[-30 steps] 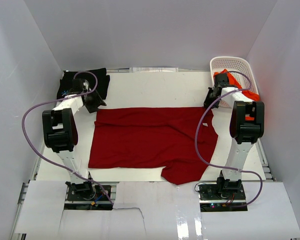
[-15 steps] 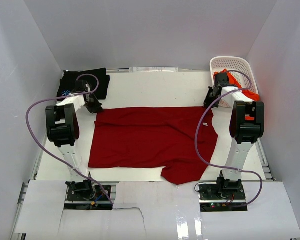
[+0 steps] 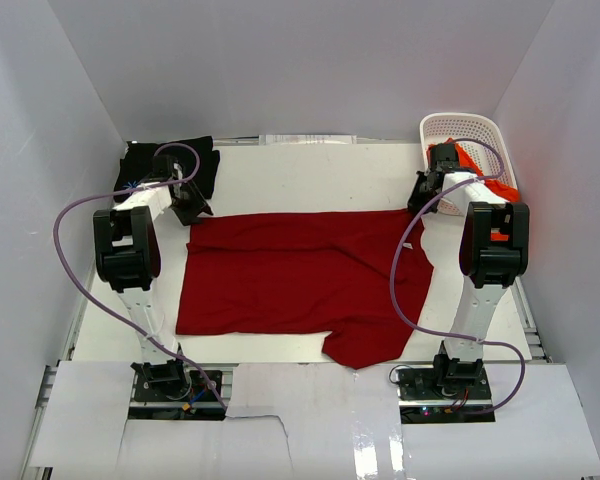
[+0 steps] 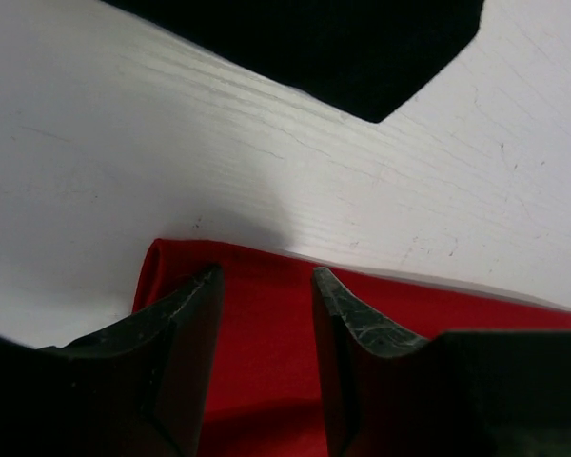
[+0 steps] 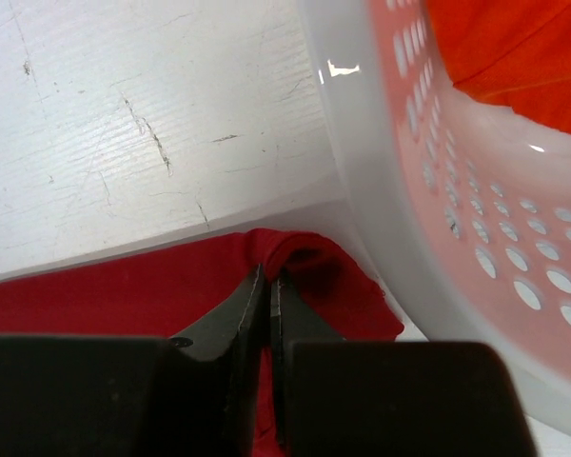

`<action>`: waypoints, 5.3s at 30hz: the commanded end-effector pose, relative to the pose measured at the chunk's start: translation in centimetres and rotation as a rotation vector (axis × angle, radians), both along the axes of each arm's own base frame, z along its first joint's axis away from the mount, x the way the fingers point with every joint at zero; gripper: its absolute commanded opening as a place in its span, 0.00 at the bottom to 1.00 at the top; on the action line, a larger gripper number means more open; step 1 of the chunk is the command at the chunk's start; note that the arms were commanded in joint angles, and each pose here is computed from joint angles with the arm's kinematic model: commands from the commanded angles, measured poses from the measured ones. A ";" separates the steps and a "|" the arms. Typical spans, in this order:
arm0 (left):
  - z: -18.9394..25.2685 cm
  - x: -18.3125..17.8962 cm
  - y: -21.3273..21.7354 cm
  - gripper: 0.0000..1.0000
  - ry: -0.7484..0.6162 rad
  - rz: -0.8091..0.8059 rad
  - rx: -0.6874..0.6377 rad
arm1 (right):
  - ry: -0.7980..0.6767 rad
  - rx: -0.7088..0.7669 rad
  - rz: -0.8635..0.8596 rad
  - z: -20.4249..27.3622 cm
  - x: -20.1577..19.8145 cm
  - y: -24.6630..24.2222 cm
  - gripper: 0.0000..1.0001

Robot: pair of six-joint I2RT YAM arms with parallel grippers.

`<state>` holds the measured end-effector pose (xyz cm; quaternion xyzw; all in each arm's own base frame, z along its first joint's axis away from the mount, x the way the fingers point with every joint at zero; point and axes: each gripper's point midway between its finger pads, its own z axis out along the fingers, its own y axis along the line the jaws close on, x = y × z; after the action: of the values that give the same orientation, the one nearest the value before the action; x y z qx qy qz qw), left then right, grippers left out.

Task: Fold and stack the t-shirts
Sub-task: Grap the side of the flattened tshirt closest away from the robot with both arms

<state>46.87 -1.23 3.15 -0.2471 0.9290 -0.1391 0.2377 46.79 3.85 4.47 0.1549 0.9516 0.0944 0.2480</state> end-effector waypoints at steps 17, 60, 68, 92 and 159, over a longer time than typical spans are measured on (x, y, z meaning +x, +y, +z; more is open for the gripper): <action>-3.8 1.8 3.2 0.49 0.103 0.069 0.115 | -0.073 0.005 -0.018 1.2 7.2 -0.1 0.08; 10.3 5.0 -17.4 0.61 -0.211 -0.321 -0.079 | -0.096 0.257 0.465 5.7 1.6 12.7 0.49; 9.6 7.8 -24.4 0.62 -0.219 -0.446 -0.251 | -0.042 0.288 0.526 3.3 1.3 15.7 0.51; 6.9 3.0 -29.8 0.62 -0.132 -0.581 -0.414 | -0.015 0.343 0.608 1.9 -0.3 18.5 0.19; 5.7 0.5 -29.3 0.63 -0.110 -0.575 -0.351 | -0.319 0.352 0.329 2.3 -15.5 18.1 0.46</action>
<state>46.86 -30.44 4.63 -0.0157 0.9200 -0.3606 0.1530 26.32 21.27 2.90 -0.0147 0.9262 0.3054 0.2205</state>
